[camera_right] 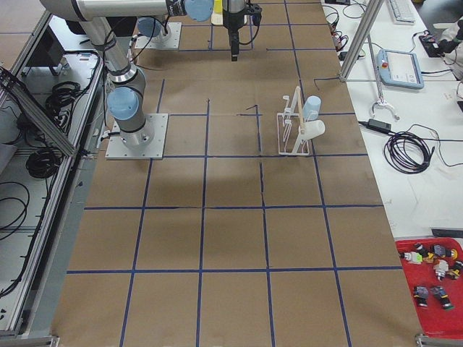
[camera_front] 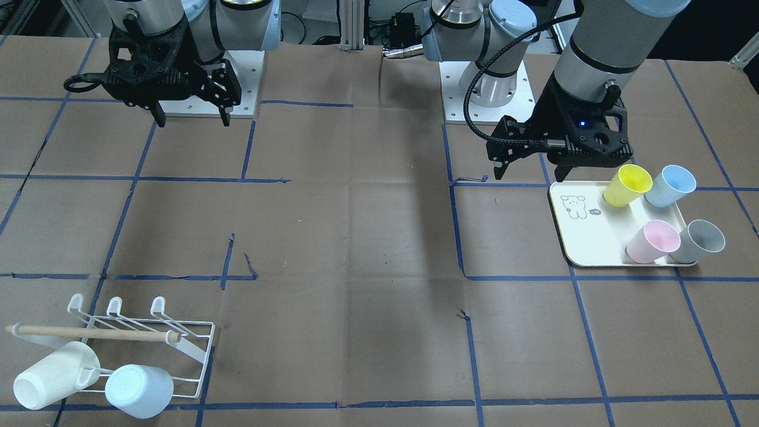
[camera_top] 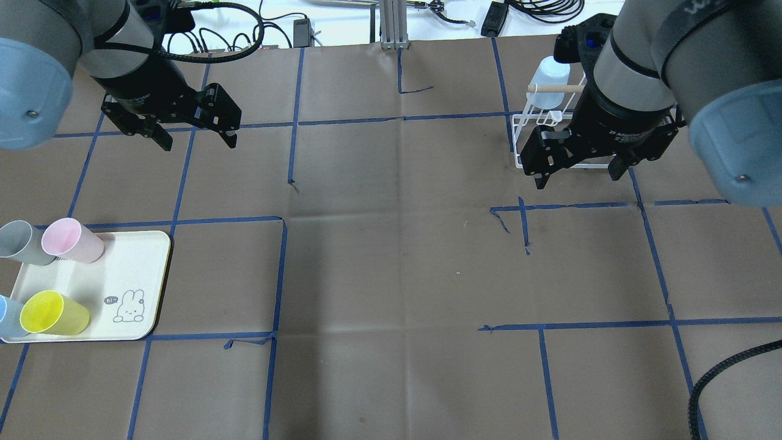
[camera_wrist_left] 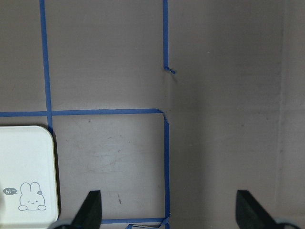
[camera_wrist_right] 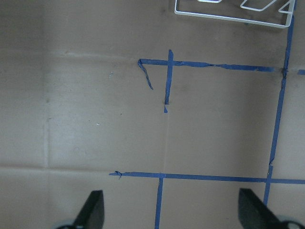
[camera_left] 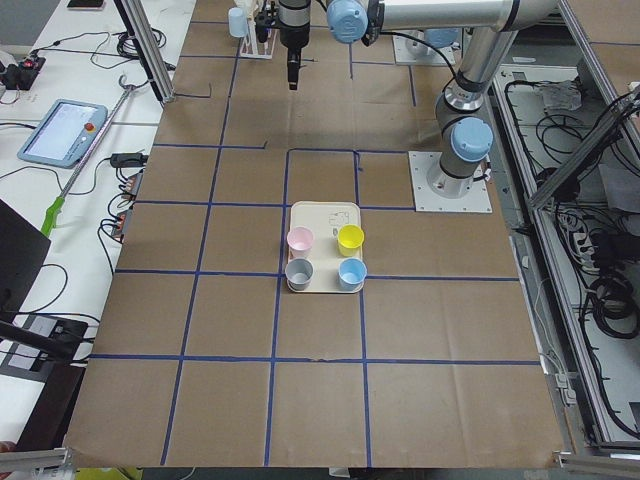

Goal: Transfer IKEA cup to right arm and place on rack

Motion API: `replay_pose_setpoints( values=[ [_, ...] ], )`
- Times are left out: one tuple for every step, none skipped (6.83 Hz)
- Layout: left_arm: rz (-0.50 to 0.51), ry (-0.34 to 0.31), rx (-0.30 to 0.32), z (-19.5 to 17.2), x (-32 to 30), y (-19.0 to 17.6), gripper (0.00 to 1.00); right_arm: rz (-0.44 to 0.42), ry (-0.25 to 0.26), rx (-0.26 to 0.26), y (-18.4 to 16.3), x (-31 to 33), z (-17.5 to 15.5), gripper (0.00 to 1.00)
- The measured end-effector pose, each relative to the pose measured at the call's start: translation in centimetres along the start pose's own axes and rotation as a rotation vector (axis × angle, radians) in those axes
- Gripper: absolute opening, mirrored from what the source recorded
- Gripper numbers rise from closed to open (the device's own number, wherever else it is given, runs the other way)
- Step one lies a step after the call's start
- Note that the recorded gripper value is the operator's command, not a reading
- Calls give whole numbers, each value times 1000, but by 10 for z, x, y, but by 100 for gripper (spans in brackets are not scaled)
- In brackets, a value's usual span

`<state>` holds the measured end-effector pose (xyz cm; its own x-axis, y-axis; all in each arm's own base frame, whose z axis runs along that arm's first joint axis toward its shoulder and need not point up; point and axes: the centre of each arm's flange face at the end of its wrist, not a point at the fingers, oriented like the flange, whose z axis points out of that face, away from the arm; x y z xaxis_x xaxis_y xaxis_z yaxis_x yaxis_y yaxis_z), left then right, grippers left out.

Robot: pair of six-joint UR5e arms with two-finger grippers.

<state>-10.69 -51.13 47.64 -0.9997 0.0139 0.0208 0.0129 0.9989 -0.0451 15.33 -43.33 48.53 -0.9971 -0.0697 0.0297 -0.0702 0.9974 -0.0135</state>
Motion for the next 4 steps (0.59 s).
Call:
replay_pose_setpoints(
  values=[
    [0,0,0,0,0,0,100,0,1,-1,0,0,0,100],
    [1,0,0,0,0,0,100,0,1,-1,0,0,1,100],
    [1,0,0,0,1,0,100,0,0,-2,0,0,1,100],
    [1,0,0,0,1,0,100,0,0,-4,0,0,2,100]
  ],
)
